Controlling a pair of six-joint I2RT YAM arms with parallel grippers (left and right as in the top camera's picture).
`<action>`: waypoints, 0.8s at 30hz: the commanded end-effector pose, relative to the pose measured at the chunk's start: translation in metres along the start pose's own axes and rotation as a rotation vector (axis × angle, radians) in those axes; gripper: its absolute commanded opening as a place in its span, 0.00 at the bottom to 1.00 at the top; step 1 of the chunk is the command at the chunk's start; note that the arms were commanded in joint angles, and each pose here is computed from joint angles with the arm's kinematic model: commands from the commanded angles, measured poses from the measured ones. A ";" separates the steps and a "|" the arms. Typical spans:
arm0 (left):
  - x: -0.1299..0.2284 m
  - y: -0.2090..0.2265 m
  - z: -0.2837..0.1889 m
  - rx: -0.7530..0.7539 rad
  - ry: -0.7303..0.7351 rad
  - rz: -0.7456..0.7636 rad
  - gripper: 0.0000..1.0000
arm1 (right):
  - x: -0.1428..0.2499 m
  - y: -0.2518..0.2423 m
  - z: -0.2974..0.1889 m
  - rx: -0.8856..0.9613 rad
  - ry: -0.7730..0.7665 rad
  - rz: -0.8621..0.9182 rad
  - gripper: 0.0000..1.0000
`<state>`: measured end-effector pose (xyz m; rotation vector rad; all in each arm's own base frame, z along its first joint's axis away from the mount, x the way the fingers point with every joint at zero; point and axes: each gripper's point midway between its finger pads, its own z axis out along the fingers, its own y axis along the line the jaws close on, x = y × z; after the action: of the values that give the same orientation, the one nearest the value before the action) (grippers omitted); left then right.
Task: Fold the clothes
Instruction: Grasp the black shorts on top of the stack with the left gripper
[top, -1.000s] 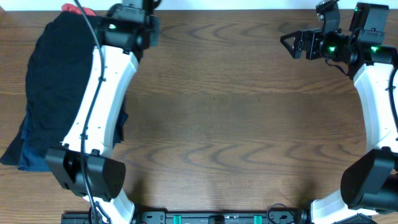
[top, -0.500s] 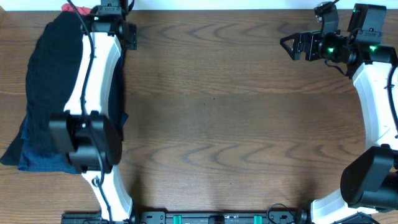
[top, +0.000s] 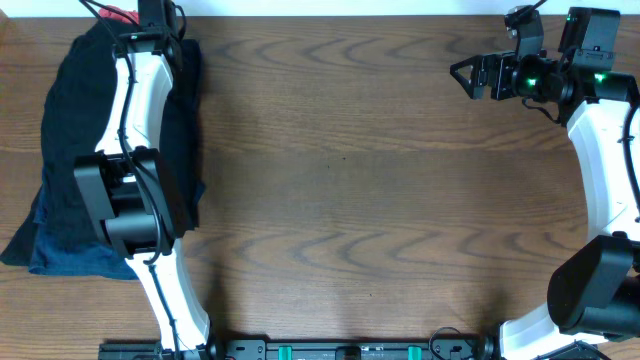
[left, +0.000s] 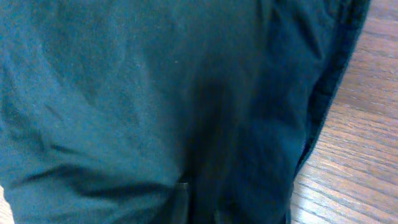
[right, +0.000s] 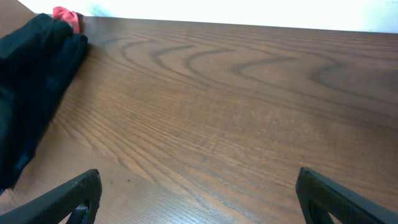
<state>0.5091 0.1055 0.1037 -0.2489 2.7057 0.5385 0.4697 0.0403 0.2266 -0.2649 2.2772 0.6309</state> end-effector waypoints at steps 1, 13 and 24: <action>-0.004 -0.012 -0.008 0.004 -0.015 0.007 0.06 | 0.000 0.000 0.002 -0.003 0.002 -0.016 0.96; -0.014 -0.065 -0.105 0.083 -0.157 0.113 0.06 | 0.001 0.000 0.002 0.001 0.005 -0.014 0.95; -0.006 -0.141 -0.234 0.253 -0.387 0.209 0.06 | 0.001 -0.003 0.001 0.004 0.003 -0.010 0.95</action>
<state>0.4744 -0.1007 0.2574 0.1987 2.4040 0.3113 0.4697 0.0398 0.2262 -0.2631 2.2791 0.6273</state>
